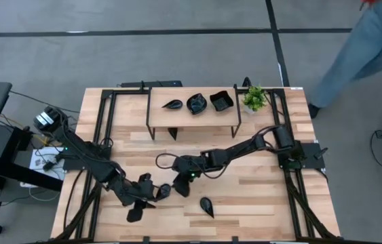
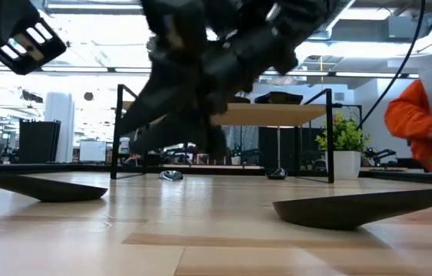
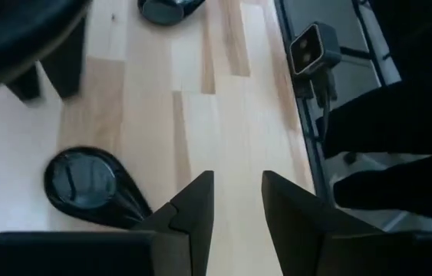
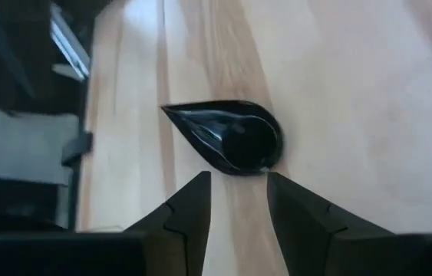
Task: Pick & Place Mini shaped plates
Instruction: Stack the black drop shaped plate on the black drop shaped plate on the shelf
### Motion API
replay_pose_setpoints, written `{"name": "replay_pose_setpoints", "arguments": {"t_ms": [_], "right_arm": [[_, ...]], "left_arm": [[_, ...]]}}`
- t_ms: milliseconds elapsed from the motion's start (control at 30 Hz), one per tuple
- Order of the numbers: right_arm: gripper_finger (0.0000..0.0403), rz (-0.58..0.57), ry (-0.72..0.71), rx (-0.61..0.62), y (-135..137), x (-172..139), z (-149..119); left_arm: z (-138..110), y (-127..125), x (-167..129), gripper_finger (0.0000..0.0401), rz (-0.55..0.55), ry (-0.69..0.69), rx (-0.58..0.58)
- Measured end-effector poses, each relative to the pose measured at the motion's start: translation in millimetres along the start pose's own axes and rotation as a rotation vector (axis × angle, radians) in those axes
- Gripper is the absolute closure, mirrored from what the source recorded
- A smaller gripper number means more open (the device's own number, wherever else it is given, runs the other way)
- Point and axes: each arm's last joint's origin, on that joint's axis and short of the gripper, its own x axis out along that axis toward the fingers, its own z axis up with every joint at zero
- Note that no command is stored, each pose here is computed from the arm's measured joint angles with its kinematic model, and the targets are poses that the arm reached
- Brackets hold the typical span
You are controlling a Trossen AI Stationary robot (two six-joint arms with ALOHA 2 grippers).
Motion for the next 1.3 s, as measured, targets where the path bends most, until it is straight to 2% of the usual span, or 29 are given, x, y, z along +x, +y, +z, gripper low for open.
{"name": "replay_pose_setpoints", "arguments": {"t_ms": [167,333,433,600,733,967,1100,1300], "right_arm": [[0.0278,-0.144,0.049,-0.195,13.7,-35.0,3.8],[0.0278,-0.326,0.156,-0.363,24.7,-73.8,-1.9],[0.0278,-0.463,0.190,-0.421,29.3,-94.0,-6.2],[0.0278,-0.655,0.187,-0.483,35.1,-118.7,-10.2],[0.0278,-0.677,0.155,-0.488,39.4,-130.6,-7.2],[0.0278,-0.654,0.143,-0.491,44.3,-130.8,-8.5],[0.0278,-0.653,0.158,-0.475,45.8,-125.2,-13.9],[0.0278,-0.622,0.173,-0.468,51.2,-121.7,-20.1]], "left_arm": [[5.6,-7.6,11.6,0.0288,0.023,0.033,-0.158],[2.6,-1.1,20.2,0.0288,0.112,0.038,-0.441],[0.5,1.3,26.6,0.0288,0.150,0.029,-0.565],[-0.9,2.8,42.0,0.0288,0.189,0.048,-0.621],[8.6,-1.8,51.7,0.0288,0.179,0.051,-0.631],[16.8,-7.9,48.3,0.0288,0.168,0.077,-0.615],[18.0,-10.7,46.2,0.0288,0.098,0.116,-0.629],[25.0,-15.9,46.2,0.0283,0.039,0.044,-0.641]]}}
